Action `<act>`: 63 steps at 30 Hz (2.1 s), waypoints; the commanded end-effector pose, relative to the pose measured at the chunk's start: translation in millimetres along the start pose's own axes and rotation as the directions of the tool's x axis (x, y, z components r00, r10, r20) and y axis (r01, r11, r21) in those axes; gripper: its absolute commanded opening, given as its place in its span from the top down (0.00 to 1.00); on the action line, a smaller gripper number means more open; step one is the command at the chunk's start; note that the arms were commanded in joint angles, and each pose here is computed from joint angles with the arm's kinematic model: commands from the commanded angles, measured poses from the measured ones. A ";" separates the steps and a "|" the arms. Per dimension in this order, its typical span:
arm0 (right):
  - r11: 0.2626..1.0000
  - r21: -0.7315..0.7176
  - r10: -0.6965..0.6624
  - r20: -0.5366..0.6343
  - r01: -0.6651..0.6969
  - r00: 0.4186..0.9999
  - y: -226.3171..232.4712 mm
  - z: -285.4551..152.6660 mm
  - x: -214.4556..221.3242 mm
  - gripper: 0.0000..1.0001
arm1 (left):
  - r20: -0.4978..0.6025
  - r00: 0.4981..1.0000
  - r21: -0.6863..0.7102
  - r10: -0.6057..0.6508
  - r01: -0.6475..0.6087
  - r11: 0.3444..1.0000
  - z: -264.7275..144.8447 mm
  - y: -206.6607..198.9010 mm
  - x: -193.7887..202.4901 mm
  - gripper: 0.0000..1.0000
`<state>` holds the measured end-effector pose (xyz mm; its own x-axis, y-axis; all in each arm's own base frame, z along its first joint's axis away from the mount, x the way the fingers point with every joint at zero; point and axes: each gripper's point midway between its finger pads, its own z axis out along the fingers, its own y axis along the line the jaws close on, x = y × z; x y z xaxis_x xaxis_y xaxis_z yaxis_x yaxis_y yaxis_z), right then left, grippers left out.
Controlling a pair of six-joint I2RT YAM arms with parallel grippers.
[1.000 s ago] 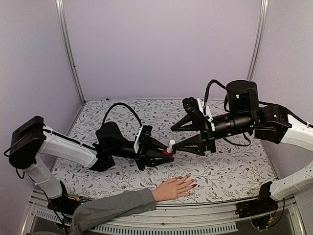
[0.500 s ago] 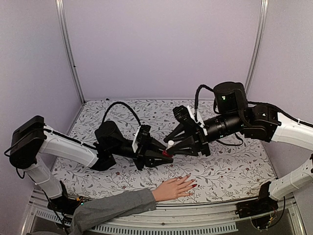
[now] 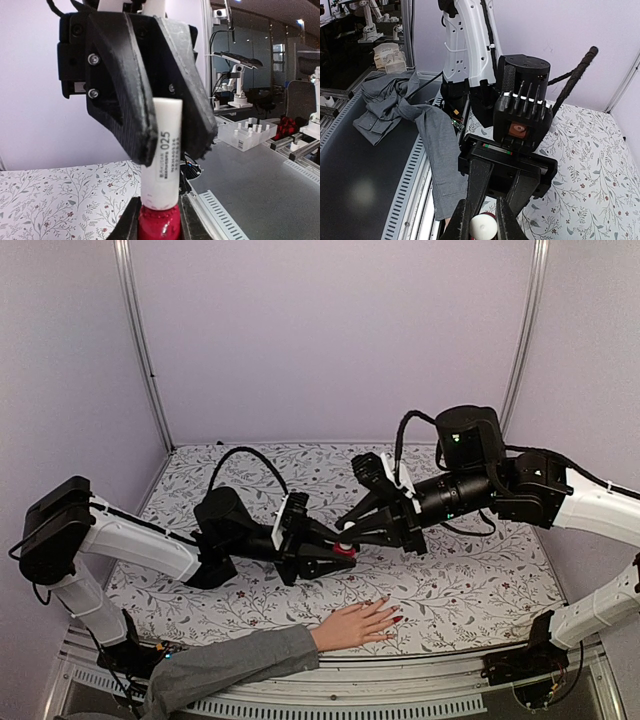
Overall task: Paint the nails
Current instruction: Screw the nail polish bottle.
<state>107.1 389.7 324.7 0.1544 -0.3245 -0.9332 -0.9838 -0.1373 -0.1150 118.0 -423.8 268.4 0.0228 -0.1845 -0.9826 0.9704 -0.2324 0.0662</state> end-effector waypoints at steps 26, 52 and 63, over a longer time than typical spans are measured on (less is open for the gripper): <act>0.935 0.306 0.159 0.085 -0.178 0.984 -68.0 -19.5 0.8 0.22 | 0.031 0.997 -0.483 0.073 -0.049 0.874 -29.0 93.3 -18.3 1.00; 0.982 0.107 0.142 0.109 -0.154 0.984 -44.9 -44.4 -7.3 0.25 | 0.067 0.998 -0.155 0.015 -0.005 0.988 -26.2 50.6 -27.3 1.00; 0.997 -0.007 0.077 0.077 -0.077 0.994 -38.6 -33.3 -16.8 0.35 | 0.020 1.000 0.047 -0.023 0.022 0.999 -11.5 22.9 -29.6 1.00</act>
<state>153.1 367.2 348.8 0.0389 -0.2704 -0.9620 -0.9985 -0.0472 -0.0271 157.2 -414.0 284.7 -0.0150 -0.1950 -0.9807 0.9812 -0.1916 0.0231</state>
